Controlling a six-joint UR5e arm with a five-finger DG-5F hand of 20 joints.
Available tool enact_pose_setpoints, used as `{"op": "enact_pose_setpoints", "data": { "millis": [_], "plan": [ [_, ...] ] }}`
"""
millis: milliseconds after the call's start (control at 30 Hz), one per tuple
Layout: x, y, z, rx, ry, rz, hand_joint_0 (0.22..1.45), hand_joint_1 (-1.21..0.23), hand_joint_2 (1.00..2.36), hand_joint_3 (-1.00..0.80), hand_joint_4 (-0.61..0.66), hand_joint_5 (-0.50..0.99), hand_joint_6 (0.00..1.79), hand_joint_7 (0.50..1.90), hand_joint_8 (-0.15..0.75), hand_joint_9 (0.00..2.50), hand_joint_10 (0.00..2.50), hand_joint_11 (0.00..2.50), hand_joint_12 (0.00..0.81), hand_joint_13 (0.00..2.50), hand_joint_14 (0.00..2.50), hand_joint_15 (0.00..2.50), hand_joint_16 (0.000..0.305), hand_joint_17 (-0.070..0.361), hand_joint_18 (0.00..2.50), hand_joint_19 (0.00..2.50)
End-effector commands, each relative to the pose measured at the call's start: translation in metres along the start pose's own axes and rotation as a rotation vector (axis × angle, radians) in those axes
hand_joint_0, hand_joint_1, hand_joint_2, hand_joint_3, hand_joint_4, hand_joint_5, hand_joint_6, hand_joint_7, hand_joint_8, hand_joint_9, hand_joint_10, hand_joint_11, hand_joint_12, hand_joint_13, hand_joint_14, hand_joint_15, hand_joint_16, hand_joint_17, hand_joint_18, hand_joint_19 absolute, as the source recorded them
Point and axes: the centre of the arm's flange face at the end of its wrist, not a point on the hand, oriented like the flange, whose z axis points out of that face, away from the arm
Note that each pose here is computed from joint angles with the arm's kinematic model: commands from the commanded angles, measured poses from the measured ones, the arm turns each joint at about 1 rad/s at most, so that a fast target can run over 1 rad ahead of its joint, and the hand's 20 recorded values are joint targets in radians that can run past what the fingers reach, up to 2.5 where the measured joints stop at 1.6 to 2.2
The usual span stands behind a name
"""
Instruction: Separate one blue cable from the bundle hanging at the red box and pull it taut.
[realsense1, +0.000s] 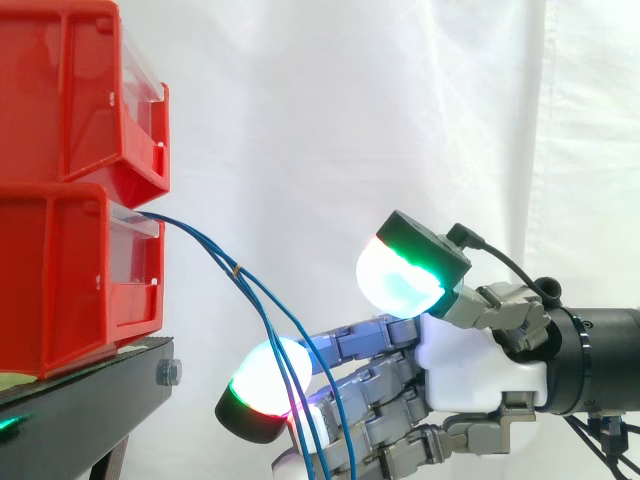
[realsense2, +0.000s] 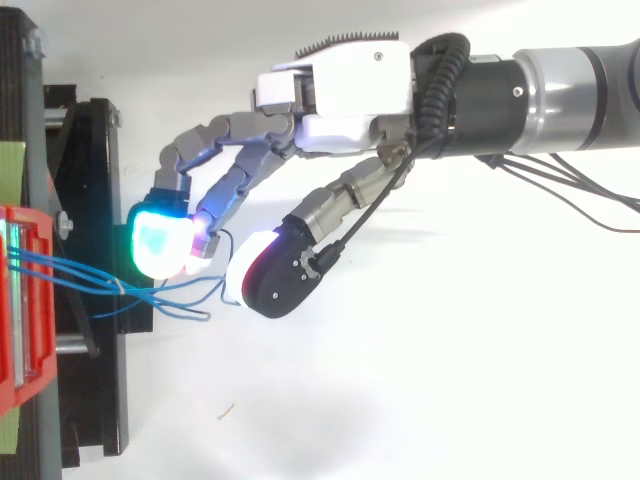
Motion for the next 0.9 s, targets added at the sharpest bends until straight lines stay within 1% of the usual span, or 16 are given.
{"op": "enact_pose_setpoints", "data": {
  "millis": [0, 100, 167, 267, 433, 467, 567, 633, 667, 800, 833, 867],
  "plan": [
    [0.0, 0.001, 0.0, -0.004, 0.006, 0.005, 0.57, -0.75, 1.0, -0.5, 0.24, -0.16, 0.5, 0.96, 0.267, 0.79, 0.01, 0.43, 0.315, 0.67, 0.01, 0.23, 0.031, 0.069, 0.55, 0.26],
    [0.0, 0.001, 0.001, -0.008, 0.006, 0.004, 0.57, -0.75, 1.0, -0.5, 0.24, -0.16, 0.5, 0.96, 0.263, 0.79, 0.01, 0.42, 0.315, 0.67, 0.01, 0.23, 0.031, 0.069, 0.56, 0.25],
    [0.002, 0.003, 0.003, -0.025, 0.009, 0.002, 0.57, -0.75, 1.0, -0.5, 0.25, -0.16, 0.5, 0.96, 0.266, 0.79, 0.01, 0.42, 0.314, 0.67, 0.01, 0.23, 0.031, 0.069, 0.56, 0.25],
    [0.002, 0.004, 0.004, -0.034, 0.009, 0.006, 0.57, -0.75, 1.0, -0.5, 0.24, -0.16, 0.5, 0.96, 0.264, 0.79, 0.01, 0.42, 0.314, 0.67, 0.01, 0.23, 0.031, 0.07, 0.56, 0.25],
    [0.004, 0.006, 0.006, -0.048, 0.013, 0.035, 0.57, -0.74, 1.0, -0.5, 0.25, -0.16, 0.5, 0.95, 0.268, 0.79, 0.01, 0.42, 0.314, 0.67, 0.01, 0.24, 0.031, 0.07, 0.56, 0.26],
    [0.004, 0.007, 0.007, -0.057, 0.013, 0.044, 0.57, -0.74, 1.0, -0.5, 0.24, -0.16, 0.5, 0.95, 0.264, 0.79, 0.01, 0.41, 0.314, 0.67, 0.01, 0.23, 0.031, 0.069, 0.56, 0.26],
    [0.004, 0.009, 0.009, -0.081, 0.012, 0.039, 0.57, -0.74, 1.0, -0.5, 0.25, -0.16, 0.5, 0.95, 0.267, 0.78, 0.01, 0.42, 0.314, 0.67, 0.01, 0.23, 0.031, 0.07, 0.56, 0.26],
    [0.005, 0.008, 0.009, -0.084, 0.015, 0.037, 0.56, -0.73, 1.0, -0.5, 0.25, -0.16, 0.5, 0.95, 0.267, 0.78, 0.01, 0.42, 0.314, 0.67, 0.01, 0.23, 0.031, 0.07, 0.56, 0.26],
    [0.003, 0.009, 0.01, -0.098, 0.011, 0.035, 0.56, -0.73, 1.0, -0.5, 0.24, -0.16, 0.5, 0.95, 0.264, 0.79, 0.01, 0.41, 0.314, 0.67, 0.01, 0.24, 0.031, 0.07, 0.56, 0.26],
    [0.004, 0.008, 0.01, -0.109, 0.011, 0.033, 0.56, -0.72, 1.0, -0.5, 0.25, -0.16, 0.5, 0.93, 0.265, 0.79, 0.01, 0.41, 0.314, 0.68, 0.01, 0.24, 0.031, 0.07, 0.56, 0.26],
    [0.004, 0.007, 0.01, -0.118, 0.012, 0.024, 0.56, -0.72, 1.0, -0.5, 0.25, -0.16, 0.5, 0.93, 0.265, 0.79, 0.01, 0.41, 0.314, 0.68, 0.01, 0.24, 0.031, 0.07, 0.56, 0.26],
    [0.004, 0.007, 0.01, -0.118, 0.012, 0.024, 0.56, -0.72, 1.0, -0.5, 0.24, -0.16, 0.5, 0.93, 0.269, 0.79, 0.01, 0.42, 0.316, 0.68, 0.01, 0.25, 0.031, 0.07, 0.56, 0.27]
  ]
}}
